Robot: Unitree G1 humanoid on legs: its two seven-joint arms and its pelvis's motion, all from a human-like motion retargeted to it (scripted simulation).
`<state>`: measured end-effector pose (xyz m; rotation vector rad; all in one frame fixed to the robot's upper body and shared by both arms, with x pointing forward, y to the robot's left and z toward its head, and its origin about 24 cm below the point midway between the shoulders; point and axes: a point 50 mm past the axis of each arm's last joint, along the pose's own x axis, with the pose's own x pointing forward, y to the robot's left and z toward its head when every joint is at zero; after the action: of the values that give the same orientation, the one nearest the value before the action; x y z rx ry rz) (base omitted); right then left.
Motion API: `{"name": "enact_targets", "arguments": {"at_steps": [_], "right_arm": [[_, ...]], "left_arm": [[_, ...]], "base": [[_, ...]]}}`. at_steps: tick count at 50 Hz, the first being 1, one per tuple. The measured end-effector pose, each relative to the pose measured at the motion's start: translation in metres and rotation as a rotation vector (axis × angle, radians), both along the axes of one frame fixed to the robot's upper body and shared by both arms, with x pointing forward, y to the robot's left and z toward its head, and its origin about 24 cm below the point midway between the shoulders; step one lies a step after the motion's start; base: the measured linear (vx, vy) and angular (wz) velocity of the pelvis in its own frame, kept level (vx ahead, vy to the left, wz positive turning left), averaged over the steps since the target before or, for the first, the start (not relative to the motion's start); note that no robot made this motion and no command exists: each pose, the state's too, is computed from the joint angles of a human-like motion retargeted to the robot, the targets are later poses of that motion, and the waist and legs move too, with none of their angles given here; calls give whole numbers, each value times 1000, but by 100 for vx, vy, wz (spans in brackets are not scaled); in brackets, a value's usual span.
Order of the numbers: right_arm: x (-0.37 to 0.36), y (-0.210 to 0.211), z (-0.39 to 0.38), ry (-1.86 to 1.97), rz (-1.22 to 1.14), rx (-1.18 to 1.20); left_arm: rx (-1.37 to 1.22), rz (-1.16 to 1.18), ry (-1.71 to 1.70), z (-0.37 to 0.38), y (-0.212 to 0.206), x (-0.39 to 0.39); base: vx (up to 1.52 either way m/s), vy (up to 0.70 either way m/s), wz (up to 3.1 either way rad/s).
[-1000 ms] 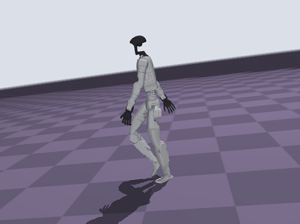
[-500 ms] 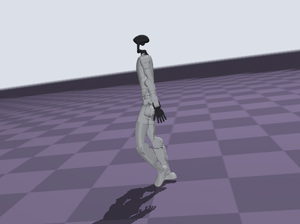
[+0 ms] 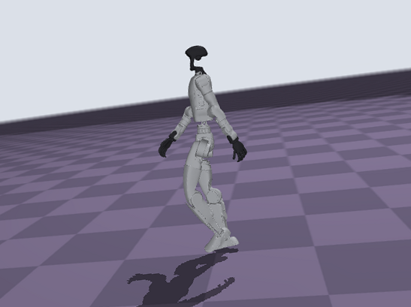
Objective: In place motions
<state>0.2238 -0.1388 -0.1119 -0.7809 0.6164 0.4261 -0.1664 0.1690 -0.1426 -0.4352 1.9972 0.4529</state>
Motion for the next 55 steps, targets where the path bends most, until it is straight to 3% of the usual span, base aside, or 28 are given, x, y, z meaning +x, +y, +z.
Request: {"name": "enact_targets", "arguments": {"at_steps": [5, 8, 13, 18, 23, 29, 35, 39, 42, 44, 47, 49, 52, 55], "right_arm": [[-218, -79, -64, 767, -221, -183], [-300, -114, -46, 1071, -537, -255], [-363, -136, -19, 1166, -1127, -196], [-438, -141, 23, 1281, -1370, -375], [-474, -132, 45, 1314, -1494, -452], [-406, -116, -7, 1201, -1316, -148], [-293, -108, -47, 999, -862, -259], [-74, -46, -43, 533, -539, 24], [77, 10, 50, 23, -146, 88], [134, 24, 130, -340, 5, 48], [162, 29, 216, -766, 64, 3], [163, 23, 234, -896, 50, -5], [160, 27, 234, -885, 66, 66], [155, 51, 231, -816, 135, 204]], "left_arm": [[-22, -378, -212, -28, 31, 111], [-59, -552, -666, -25, 25, 267], [168, -832, -1502, 131, 38, 497], [546, -799, -1799, 212, 40, 537], [391, -805, -1792, 175, 6, 519], [137, -861, -1399, 68, -8, 444], [-147, -692, -500, -37, 7, 193], [-41, -348, -208, -27, 6, 86], [-42, -96, -118, -18, -8, 47], [2, -25, -54, -9, -9, 19], [74, 30, 75, 14, -2, -31], [150, 61, 192, 36, 10, -65], [291, 163, 267, 50, 20, -85], [358, 257, 158, 24, 13, -48]], "base": [[17, 19, 98], [-53, 27, 114], [-86, 28, 81], [-2, 1, 11], [36, -15, -49], [4, -11, -49], [29, -9, -38], [-34, -40, -268], [-70, -41, -163], [-38, -10, -125], [23, 12, -106], [56, 20, 10], [25, 10, 77], [-22, -11, 79]]}}
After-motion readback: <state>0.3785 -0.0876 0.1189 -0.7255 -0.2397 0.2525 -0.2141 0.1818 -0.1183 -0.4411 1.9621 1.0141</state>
